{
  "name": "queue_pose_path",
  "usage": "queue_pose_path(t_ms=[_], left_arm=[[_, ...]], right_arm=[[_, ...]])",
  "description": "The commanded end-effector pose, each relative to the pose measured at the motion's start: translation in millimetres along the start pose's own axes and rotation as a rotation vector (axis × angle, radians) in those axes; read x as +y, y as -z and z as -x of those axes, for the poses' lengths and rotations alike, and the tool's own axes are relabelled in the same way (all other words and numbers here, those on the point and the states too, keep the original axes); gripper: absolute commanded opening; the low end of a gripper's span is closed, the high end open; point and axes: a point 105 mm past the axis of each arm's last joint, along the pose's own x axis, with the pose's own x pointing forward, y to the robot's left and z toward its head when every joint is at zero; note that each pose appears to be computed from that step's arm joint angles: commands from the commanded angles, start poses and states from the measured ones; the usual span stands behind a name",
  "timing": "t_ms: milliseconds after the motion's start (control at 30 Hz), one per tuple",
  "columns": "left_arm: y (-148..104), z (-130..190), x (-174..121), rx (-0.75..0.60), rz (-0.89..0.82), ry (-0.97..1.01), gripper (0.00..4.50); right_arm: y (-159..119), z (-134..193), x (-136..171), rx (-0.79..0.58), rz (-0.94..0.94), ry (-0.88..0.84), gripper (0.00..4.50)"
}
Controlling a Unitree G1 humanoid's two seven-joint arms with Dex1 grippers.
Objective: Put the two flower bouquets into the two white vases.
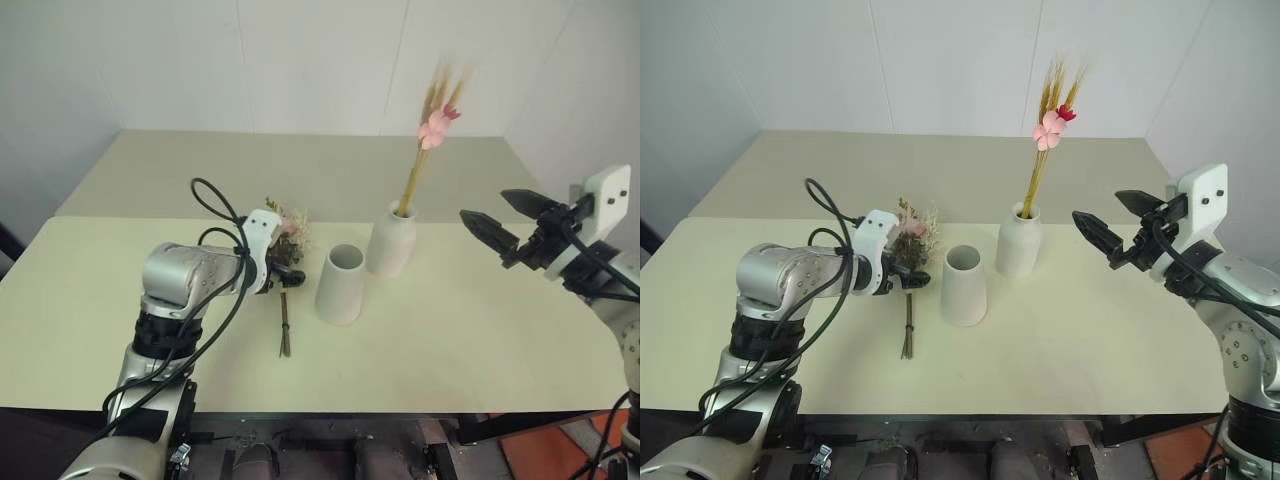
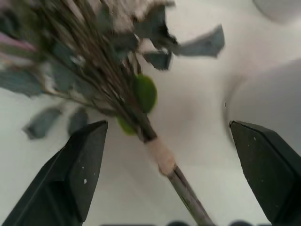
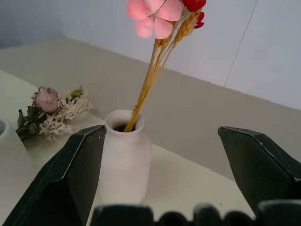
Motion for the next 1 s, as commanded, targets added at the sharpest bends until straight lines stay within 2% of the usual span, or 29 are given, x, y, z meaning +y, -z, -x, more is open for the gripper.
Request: queue_pose_path(t_ms=[33,367,500,833,867,900,933,967,1000], left_arm=[[-4.0,-2.1,-3.6,0.027,0.003,0.015,4.5],[4.3,-20.4,-5.0,0.138,0.042,0.023,4.5],[1.6,-30.1,-1.8,0.134,0.052,-0.002,3.58],[-7.7,-31.6,7.9,0.08,0.071,-0.053,0.28],[-8.4,-31.6,10.6,0.075,0.073,-0.063,0.08],[-8.8,-31.7,12.0,0.072,0.076,-0.068,0.08],[-12.4,-31.0,14.5,0.046,0.076,-0.083,0.08],[-28.9,-28.8,18.9,-0.086,0.099,-0.101,0.08],[-55.8,-19.5,19.0,-0.296,0.173,-0.073,0.08]], right_arm=[[-12.4,11.1,0.4,-0.002,0.062,-0.007,4.47],[3.5,42.9,12.4,0.134,0.087,-0.122,4.47],[16.2,65.0,8.8,0.226,0.134,-0.138,4.5],[33.2,98.9,-6.3,0.326,0.144,-0.092,4.5],[35.5,102.5,-7.5,0.34,0.144,-0.09,4.5],[36.7,104.5,-8.2,0.349,0.144,-0.09,4.5],[38.1,107.7,-9.3,0.355,0.133,-0.092,4.5],[39.7,111.5,-10.0,0.362,0.135,-0.098,4.5],[40.7,114.6,-9.8,0.364,0.137,-0.107,4.5]])
